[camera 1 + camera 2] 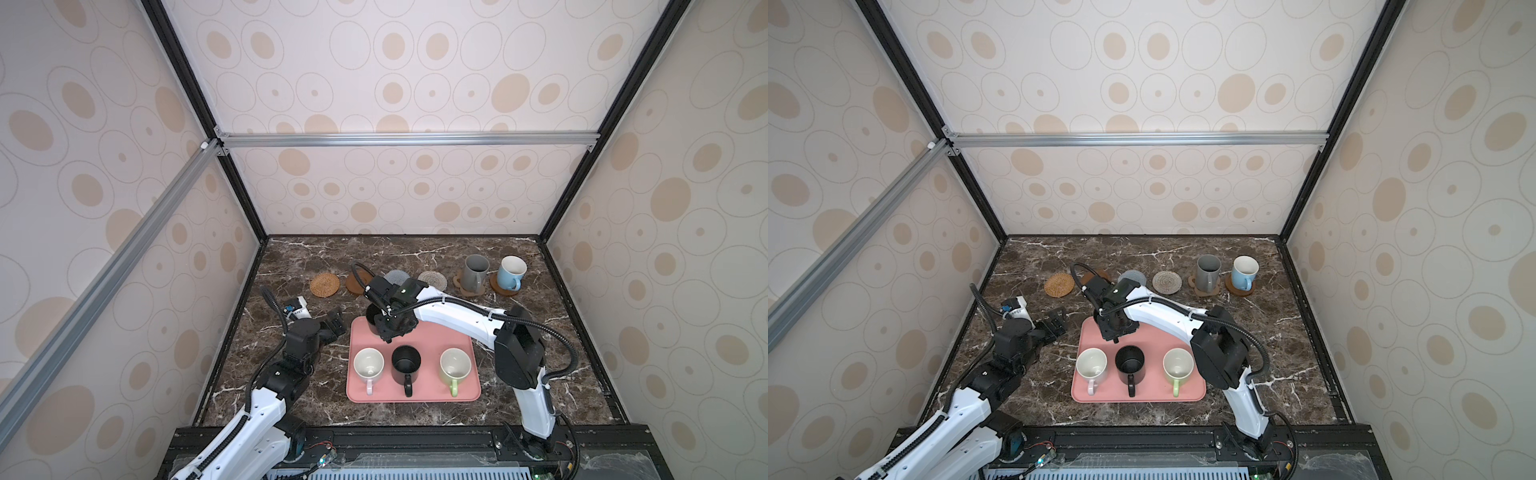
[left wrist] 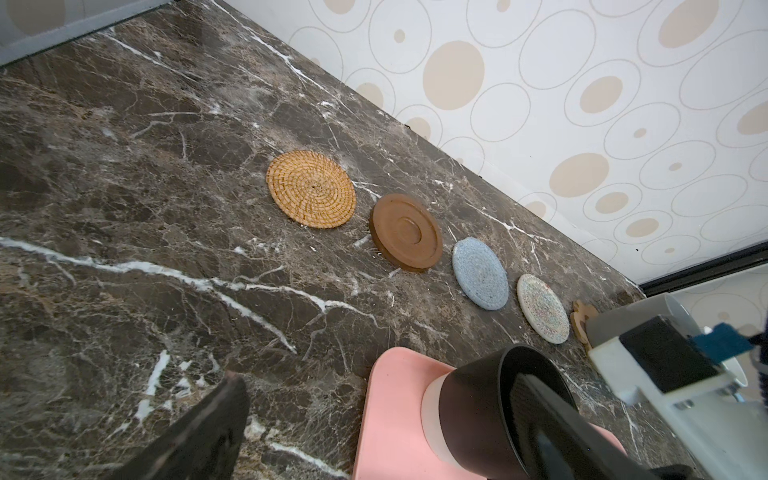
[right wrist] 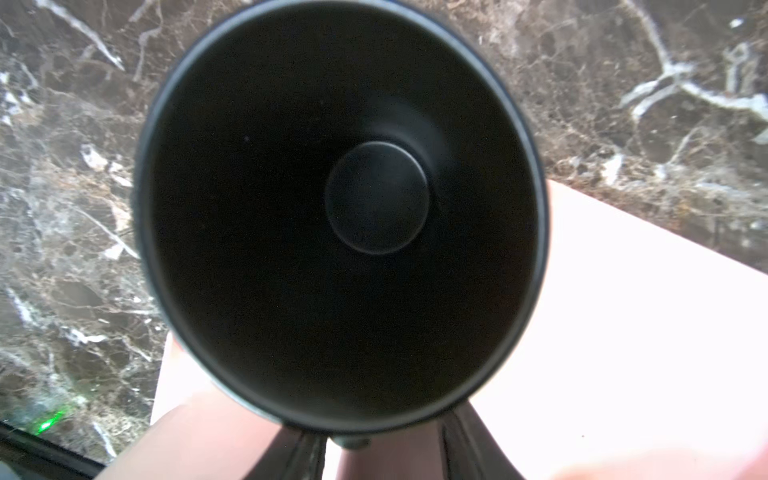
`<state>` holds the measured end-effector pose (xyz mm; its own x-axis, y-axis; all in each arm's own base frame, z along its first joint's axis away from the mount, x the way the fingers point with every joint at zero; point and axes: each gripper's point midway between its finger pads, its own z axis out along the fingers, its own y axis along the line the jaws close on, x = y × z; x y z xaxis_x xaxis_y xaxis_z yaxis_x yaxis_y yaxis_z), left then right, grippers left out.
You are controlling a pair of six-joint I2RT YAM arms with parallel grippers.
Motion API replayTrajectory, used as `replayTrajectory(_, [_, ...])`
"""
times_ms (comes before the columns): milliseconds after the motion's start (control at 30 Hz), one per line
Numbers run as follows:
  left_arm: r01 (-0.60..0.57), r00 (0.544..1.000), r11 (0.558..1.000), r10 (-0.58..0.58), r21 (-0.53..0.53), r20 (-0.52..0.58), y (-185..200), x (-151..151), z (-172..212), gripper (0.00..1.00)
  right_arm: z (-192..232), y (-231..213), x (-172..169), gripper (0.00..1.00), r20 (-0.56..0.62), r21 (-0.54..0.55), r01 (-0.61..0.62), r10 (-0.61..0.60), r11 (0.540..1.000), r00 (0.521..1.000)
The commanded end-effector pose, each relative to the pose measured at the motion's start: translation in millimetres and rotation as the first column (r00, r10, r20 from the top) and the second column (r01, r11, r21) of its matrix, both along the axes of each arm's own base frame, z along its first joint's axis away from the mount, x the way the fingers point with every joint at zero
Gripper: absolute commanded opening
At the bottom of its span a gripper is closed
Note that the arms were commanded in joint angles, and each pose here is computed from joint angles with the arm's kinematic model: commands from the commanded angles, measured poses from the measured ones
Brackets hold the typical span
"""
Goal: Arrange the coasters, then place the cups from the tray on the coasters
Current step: 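Lower the right gripper onto the black mug rim and close it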
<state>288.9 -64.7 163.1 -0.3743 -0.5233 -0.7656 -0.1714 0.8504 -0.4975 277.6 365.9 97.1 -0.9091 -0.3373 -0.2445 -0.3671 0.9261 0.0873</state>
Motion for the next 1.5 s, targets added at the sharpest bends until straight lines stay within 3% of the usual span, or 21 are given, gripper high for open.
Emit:
replayTrajectory(0, [-0.011,1.000,1.000,0.011,-0.024,0.021,-1,1,4,1.00,3,-2,-1,0.44,0.012,-0.031,-0.014,0.014,0.999,1.000])
replayTrajectory(900, [-0.004,1.000,1.000,0.004,-0.023,0.019,-2,1,3,1.00,-25,2,1,0.36,0.002,-0.085,-0.037,0.037,0.996,0.999])
replayTrajectory(1467, [-0.004,1.000,1.000,0.004,-0.021,0.017,-2,2,4,1.00,-29,5,4,0.20,0.012,-0.090,-0.053,0.054,0.995,0.998])
